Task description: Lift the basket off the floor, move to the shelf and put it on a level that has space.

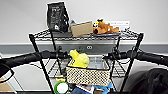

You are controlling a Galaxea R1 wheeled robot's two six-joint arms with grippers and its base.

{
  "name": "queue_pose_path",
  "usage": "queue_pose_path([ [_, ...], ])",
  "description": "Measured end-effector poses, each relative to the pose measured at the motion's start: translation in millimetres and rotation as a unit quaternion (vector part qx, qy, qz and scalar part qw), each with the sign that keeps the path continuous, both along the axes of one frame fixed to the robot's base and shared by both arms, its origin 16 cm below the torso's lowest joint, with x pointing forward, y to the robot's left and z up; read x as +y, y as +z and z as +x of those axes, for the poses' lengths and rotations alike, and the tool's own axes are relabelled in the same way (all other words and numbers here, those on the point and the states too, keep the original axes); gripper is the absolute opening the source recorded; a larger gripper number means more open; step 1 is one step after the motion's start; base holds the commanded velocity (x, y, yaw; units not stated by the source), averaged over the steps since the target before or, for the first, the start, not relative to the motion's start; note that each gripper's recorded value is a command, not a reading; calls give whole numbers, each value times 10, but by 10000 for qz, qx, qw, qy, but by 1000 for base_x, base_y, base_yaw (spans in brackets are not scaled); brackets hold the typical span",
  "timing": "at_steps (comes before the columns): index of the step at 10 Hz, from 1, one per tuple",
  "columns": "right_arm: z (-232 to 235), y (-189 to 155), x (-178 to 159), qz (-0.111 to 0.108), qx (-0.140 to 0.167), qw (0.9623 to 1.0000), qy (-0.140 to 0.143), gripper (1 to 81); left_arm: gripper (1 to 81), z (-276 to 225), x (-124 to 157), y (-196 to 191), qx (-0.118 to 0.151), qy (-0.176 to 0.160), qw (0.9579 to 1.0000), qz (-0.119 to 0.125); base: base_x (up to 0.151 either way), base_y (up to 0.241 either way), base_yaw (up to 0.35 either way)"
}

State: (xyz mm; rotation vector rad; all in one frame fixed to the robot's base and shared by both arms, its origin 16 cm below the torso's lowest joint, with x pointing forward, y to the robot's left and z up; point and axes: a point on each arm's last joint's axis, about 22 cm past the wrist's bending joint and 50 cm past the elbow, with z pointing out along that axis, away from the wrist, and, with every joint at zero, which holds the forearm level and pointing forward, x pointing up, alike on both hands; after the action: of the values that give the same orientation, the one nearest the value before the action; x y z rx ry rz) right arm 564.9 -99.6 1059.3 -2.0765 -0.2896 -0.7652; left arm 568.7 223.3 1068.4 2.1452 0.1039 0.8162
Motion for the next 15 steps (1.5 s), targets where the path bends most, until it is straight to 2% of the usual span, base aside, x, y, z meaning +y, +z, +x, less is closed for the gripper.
queue_pose_path([
  [4,326,-92,-110,-211,-152,9993,-277,10,10,293,-109,-74,-58,104,9998,133,0,0,0],
  [7,513,-83,-78,-296,-249,9984,-404,10,10,425,-29,-100,-107,245,9994,232,0,0,0],
  [10,577,-157,-30,-402,-355,9977,-412,10,10,453,4,-161,-164,253,9989,356,0,0,0],
  [11,577,-166,-42,-402,-354,9977,-422,10,811,447,19,-201,-218,241,9987,401,0,0,0],
  [13,571,-164,-54,-379,-378,9976,-436,10,811,417,19,-179,-217,244,9989,341,0,0,0],
  [14,558,-166,-62,-401,-429,9974,-410,811,811,394,10,-173,-226,217,9989,336,0,0,0],
  [15,544,-142,-40,-373,-456,9975,-390,811,811,394,15,-165,-239,221,9989,333,0,0,0],
])
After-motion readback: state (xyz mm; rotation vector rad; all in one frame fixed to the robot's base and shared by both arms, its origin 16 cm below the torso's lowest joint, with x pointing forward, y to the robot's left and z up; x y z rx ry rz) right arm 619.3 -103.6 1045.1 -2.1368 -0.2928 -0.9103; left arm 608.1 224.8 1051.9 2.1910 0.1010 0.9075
